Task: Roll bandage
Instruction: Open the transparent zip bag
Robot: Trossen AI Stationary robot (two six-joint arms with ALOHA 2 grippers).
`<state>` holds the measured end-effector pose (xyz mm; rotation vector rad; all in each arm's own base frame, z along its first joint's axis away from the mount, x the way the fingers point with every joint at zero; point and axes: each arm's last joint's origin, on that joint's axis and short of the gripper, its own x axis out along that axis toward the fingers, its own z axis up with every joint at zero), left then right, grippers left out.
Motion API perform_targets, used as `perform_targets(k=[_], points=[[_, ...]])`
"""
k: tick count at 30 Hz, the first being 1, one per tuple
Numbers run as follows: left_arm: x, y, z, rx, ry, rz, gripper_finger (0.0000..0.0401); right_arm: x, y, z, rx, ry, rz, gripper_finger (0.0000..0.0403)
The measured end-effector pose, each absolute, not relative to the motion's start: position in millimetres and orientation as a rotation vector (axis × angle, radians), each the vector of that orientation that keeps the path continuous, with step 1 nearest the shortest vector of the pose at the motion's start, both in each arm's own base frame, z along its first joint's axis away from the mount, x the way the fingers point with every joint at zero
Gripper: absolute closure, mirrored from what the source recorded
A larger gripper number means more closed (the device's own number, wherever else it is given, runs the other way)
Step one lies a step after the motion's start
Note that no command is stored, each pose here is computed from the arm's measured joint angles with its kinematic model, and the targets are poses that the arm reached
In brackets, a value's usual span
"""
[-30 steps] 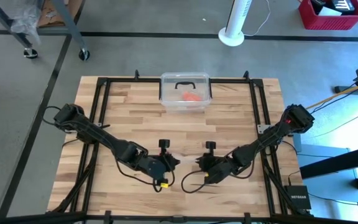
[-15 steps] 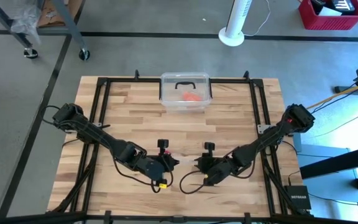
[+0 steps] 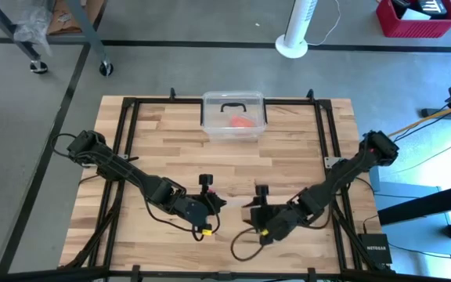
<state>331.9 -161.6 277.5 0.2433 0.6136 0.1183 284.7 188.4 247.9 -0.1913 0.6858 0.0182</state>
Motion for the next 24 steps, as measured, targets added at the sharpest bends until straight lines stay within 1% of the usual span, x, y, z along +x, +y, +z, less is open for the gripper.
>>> perform_targets(k=[2, 5, 12, 18, 24], points=[[331.9, -161.7, 277.5, 0.243, 0.613, 0.118, 0.0401, 288.1, 187.0, 240.9, -0.204, 0.653, -0.027, 0.0205], [331.9, -161.7, 277.5, 0.243, 0.613, 0.118, 0.0401, 293.0, 181.7, 228.5, -0.243, 0.66, -0.077, 0.0212], [332.1, -161.6, 277.2, 0.244, 0.614, 0.119, 0.0401, 296.6, 184.8, 220.4, -0.244, 0.674, -0.057, 0.0224], [332.0, -161.6, 277.2, 0.244, 0.614, 0.119, 0.0401, 298.1, 185.6, 221.9, -0.227, 0.657, -0.048, 0.0226], [332.1, -161.6, 276.8, 0.244, 0.615, 0.118, 0.0401, 305.7, 182.2, 210.2, -0.236, 0.69, -0.055, 0.0226]])
